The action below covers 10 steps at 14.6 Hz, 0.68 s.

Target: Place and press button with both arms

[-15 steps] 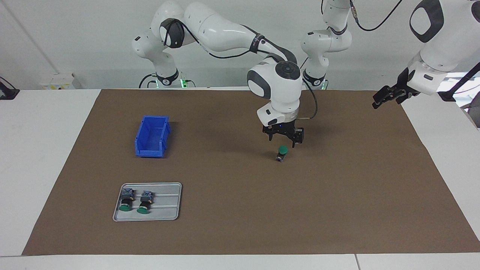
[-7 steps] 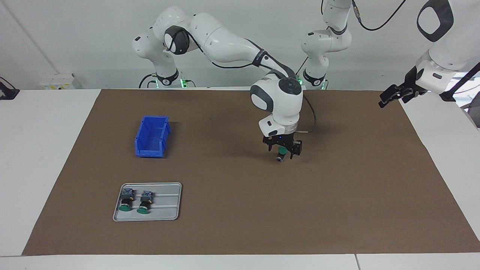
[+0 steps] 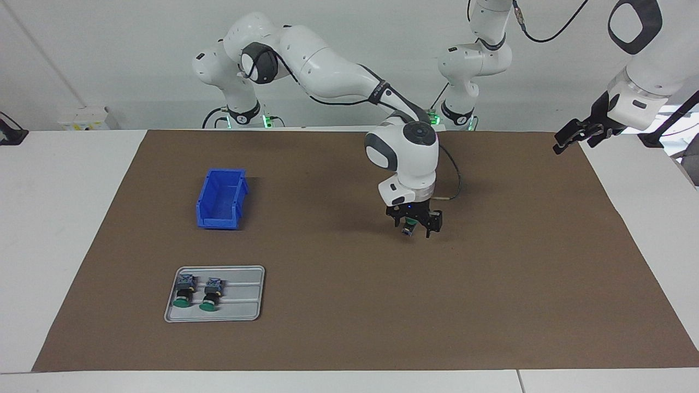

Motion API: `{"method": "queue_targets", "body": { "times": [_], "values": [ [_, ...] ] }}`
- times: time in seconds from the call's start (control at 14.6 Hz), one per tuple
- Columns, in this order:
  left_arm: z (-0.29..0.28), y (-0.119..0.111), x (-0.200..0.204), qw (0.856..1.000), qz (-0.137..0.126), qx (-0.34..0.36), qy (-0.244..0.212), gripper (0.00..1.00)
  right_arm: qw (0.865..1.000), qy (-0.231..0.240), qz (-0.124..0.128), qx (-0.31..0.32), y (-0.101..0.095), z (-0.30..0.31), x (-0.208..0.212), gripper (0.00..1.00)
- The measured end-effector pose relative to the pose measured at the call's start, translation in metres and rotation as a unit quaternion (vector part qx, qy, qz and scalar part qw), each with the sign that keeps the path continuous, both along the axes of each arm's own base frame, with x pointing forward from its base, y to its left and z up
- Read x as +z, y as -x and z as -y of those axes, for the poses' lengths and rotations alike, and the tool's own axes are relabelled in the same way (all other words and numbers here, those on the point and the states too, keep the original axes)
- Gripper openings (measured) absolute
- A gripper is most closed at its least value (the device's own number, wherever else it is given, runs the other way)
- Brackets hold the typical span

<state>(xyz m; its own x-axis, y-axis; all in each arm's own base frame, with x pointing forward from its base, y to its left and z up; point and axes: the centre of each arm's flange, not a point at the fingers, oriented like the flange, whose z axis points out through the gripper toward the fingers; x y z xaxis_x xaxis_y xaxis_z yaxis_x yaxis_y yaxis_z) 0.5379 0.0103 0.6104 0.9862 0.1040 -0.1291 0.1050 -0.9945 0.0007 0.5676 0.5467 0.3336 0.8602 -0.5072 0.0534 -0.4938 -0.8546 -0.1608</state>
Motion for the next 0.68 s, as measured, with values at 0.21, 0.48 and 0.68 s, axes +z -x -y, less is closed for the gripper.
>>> {"method": "queue_targets", "body": {
  "times": [0.21,0.48,0.68],
  "values": [
    [0.002,0.001,0.001,1.000,0.000,-0.002,0.000,1.00,1.000,0.001,-0.013,0.000,0.003,0.000,-0.005,0.98],
    [0.003,0.002,0.003,1.000,0.000,-0.003,0.000,1.00,0.999,0.006,-0.039,0.000,0.009,0.002,-0.017,0.96],
    [0.004,0.004,0.004,1.000,-0.002,-0.004,0.000,1.00,0.999,0.007,-0.050,0.002,0.013,0.001,-0.025,0.86]
  ]
}}
